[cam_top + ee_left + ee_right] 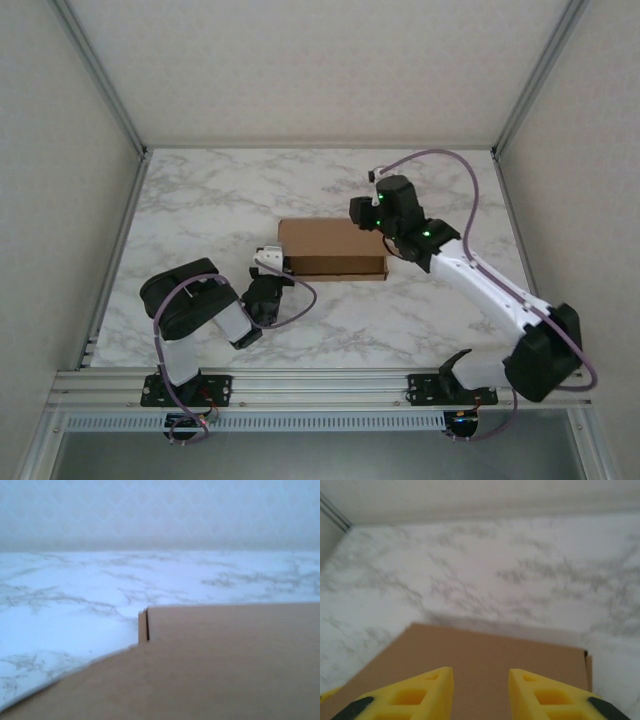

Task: Fold the paper box

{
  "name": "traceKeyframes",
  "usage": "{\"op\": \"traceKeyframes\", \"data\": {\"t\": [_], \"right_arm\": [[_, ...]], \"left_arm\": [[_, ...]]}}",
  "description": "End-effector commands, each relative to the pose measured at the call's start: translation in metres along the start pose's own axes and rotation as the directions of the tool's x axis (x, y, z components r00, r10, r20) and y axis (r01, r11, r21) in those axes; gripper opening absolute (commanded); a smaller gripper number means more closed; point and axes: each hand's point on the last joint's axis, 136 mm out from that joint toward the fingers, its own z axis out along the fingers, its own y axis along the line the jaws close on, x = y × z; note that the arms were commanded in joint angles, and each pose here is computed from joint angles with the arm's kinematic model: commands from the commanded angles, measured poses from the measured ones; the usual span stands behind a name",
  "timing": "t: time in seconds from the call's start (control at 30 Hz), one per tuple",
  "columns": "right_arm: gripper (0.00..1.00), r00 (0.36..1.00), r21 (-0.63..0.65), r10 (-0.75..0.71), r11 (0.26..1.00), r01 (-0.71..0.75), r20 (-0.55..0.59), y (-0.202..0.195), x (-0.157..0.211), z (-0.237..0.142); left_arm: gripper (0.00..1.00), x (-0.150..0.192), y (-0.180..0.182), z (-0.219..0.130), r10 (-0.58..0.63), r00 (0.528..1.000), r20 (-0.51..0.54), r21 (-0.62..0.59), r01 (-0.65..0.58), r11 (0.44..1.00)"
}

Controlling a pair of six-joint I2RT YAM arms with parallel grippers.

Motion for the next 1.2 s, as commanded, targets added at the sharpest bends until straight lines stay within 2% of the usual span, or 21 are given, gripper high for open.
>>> {"op": "traceKeyframes", "data": {"t": [0.0, 0.17, 0.33, 0.57, 0.73, 1.0, 1.13, 1.17], "right_arm": [[0.34, 0.991, 0.023, 0.073, 0.997, -0.070, -0.115, -0.005, 0.023, 0.010], [0.34, 0.975, 0.009, 0.114, 0.993, -0.114, -0.193, -0.004, 0.052, 0.030], [0.35, 0.972, 0.025, 0.098, 0.995, -0.095, -0.212, -0.009, 0.063, 0.036], [0.37, 0.974, 0.002, 0.054, 0.998, -0.055, -0.219, -0.006, 0.060, 0.029], [0.37, 0.972, -0.019, 0.039, 0.999, -0.045, -0.234, -0.004, 0.063, 0.023], [0.37, 0.963, -0.061, 0.018, 0.998, -0.036, -0.269, 0.003, 0.069, 0.017], [0.38, 0.952, -0.107, -0.008, 0.994, -0.026, -0.307, 0.014, 0.079, 0.016], [0.37, 0.948, -0.110, -0.015, 0.994, -0.021, -0.318, 0.014, 0.082, 0.017]], "left_arm": [[0.31, 0.010, -0.009, -0.007, 0.041, 0.998, -0.048, 0.053, -0.039, 0.998], [0.42, 0.010, -0.014, -0.016, 0.043, 0.996, -0.076, 0.083, -0.036, 0.996], [0.50, 0.003, -0.012, -0.029, 0.015, 0.995, -0.100, 0.087, -0.006, 0.996], [0.50, -0.014, 0.002, -0.049, -0.114, 0.980, -0.164, 0.079, 0.129, 0.989], [0.50, -0.032, 0.018, -0.066, -0.180, 0.969, -0.168, 0.073, 0.195, 0.978], [0.49, -0.054, 0.064, -0.092, -0.321, 0.942, -0.095, -0.035, 0.319, 0.947], [0.43, -0.074, 0.099, -0.100, -0.378, 0.926, -0.005, -0.188, 0.370, 0.910], [0.45, -0.082, 0.105, -0.101, -0.383, 0.924, 0.014, -0.212, 0.377, 0.902]]}}
